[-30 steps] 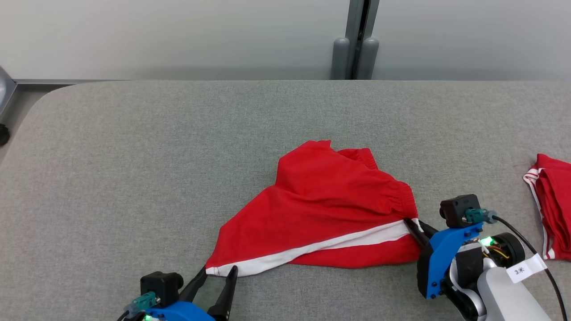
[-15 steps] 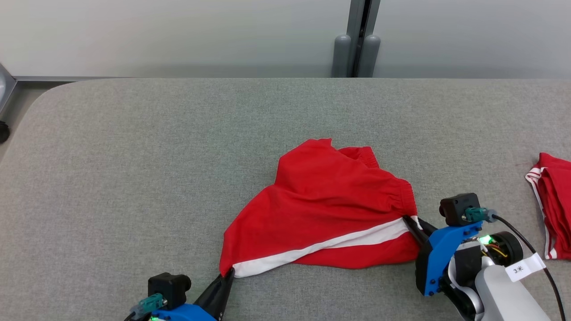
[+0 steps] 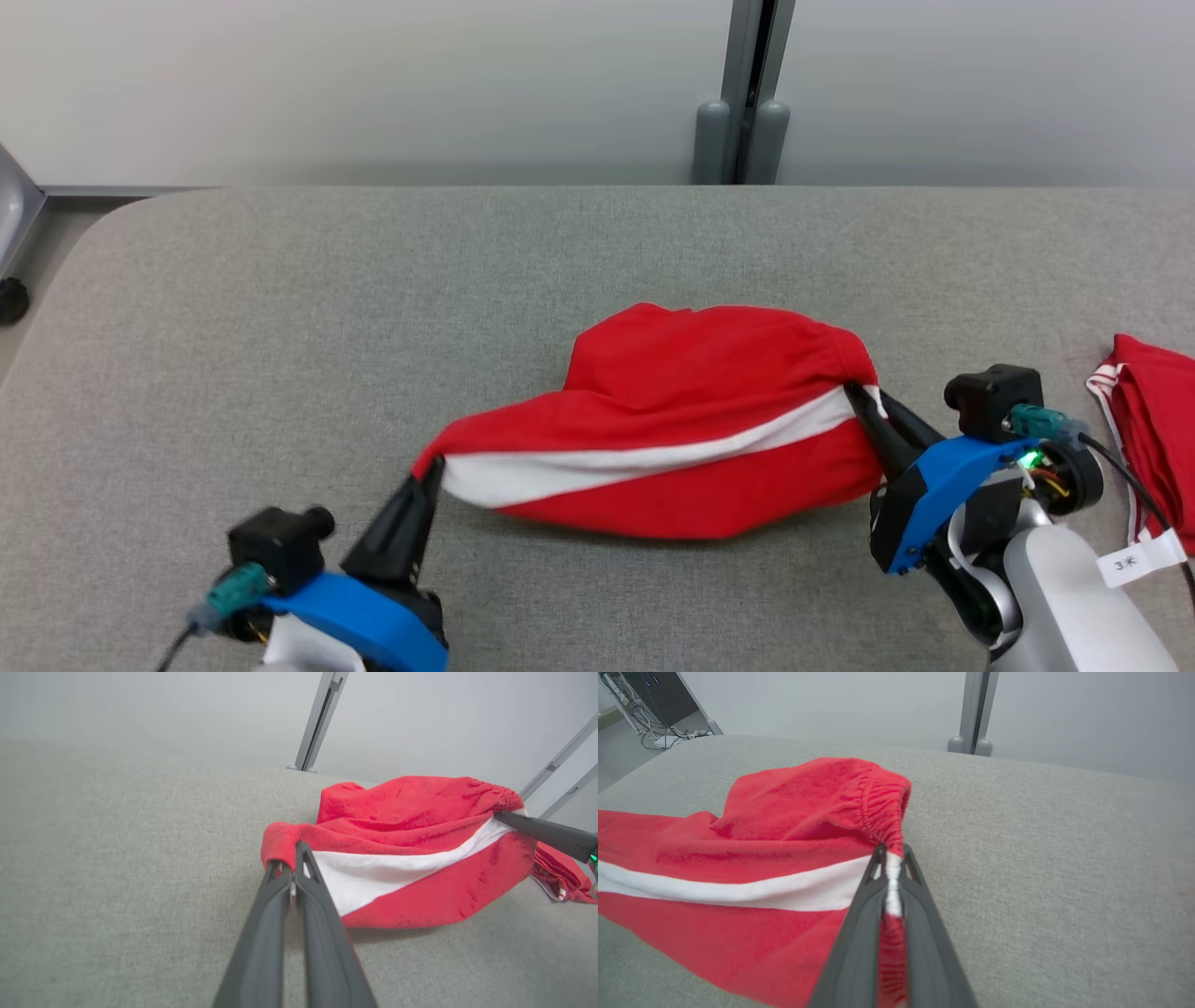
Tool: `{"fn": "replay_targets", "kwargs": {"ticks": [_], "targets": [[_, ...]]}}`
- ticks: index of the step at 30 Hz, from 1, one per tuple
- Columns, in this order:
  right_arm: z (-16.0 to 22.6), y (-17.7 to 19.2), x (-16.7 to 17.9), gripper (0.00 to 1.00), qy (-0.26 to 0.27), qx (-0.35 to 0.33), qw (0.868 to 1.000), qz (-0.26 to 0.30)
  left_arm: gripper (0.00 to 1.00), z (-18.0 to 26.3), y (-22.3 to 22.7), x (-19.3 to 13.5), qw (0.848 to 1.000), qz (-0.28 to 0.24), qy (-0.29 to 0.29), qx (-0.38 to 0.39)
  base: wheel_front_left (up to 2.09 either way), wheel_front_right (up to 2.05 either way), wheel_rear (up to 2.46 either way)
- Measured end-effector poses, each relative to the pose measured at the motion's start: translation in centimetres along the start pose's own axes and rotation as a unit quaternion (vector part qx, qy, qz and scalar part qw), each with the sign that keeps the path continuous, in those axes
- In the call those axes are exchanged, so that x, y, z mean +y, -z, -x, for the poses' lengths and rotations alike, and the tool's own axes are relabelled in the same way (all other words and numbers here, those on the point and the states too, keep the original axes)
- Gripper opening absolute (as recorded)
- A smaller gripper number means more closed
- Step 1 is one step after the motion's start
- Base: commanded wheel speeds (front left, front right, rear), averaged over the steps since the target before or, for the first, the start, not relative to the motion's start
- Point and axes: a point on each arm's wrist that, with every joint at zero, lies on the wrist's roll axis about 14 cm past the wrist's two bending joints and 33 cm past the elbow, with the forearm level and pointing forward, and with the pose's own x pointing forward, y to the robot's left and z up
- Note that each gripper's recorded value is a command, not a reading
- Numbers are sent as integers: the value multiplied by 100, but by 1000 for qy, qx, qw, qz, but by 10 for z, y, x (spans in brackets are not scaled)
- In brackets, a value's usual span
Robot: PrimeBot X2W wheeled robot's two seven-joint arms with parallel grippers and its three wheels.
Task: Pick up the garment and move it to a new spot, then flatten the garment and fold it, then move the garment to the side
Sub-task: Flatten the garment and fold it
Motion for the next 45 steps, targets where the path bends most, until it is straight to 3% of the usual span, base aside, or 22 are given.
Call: {"fn": "replay_targets", "kwargs": {"ticks": [7, 14, 19, 22, 29, 33, 36, 40, 42, 45], "targets": [[26, -90, 22, 0, -32, -145, 989, 5, 0, 5, -107, -20, 987, -77, 43, -135, 0, 0, 0], [87, -183, 31, 0, -35, -297, 953, 53, 0, 33, -222, -68, 942, -182, 100, -264, 0, 0, 0], [116, -217, 37, 0, -33, -345, 935, 73, 0, 44, -272, -101, 913, -232, 140, -306, 0, 0, 0], [120, -231, 34, 0, -28, -358, 930, 82, 0, 30, -289, -108, 906, -253, 155, -303, 0, 0, 0], [70, -226, 21, 0, -39, -320, 945, 54, 0, -44, -280, -87, 932, -220, 168, -232, 0, 0, 0], [28, -241, 4, 0, -26, -325, 943, 73, 0, -96, -282, -61, 944, -203, 151, -210, 0, 0, 0], [-2, -257, 1, 0, -24, -348, 934, 79, 0, -126, -297, -49, 944, -188, 141, -232, 0, 0, 0], [-37, -273, -10, 0, -10, -374, 923, 94, 0, -157, -322, -47, 932, -164, 144, -289, 0, 0, 0], [-57, -268, -15, 0, -6, -372, 923, 101, 0, -170, -322, -45, 927, -153, 146, -308, 0, 0, 0], [-90, -241, -16, 0, -10, -348, 933, 96, 0, -190, -300, -34, 932, -133, 144, -304, 0, 0, 0]]}}
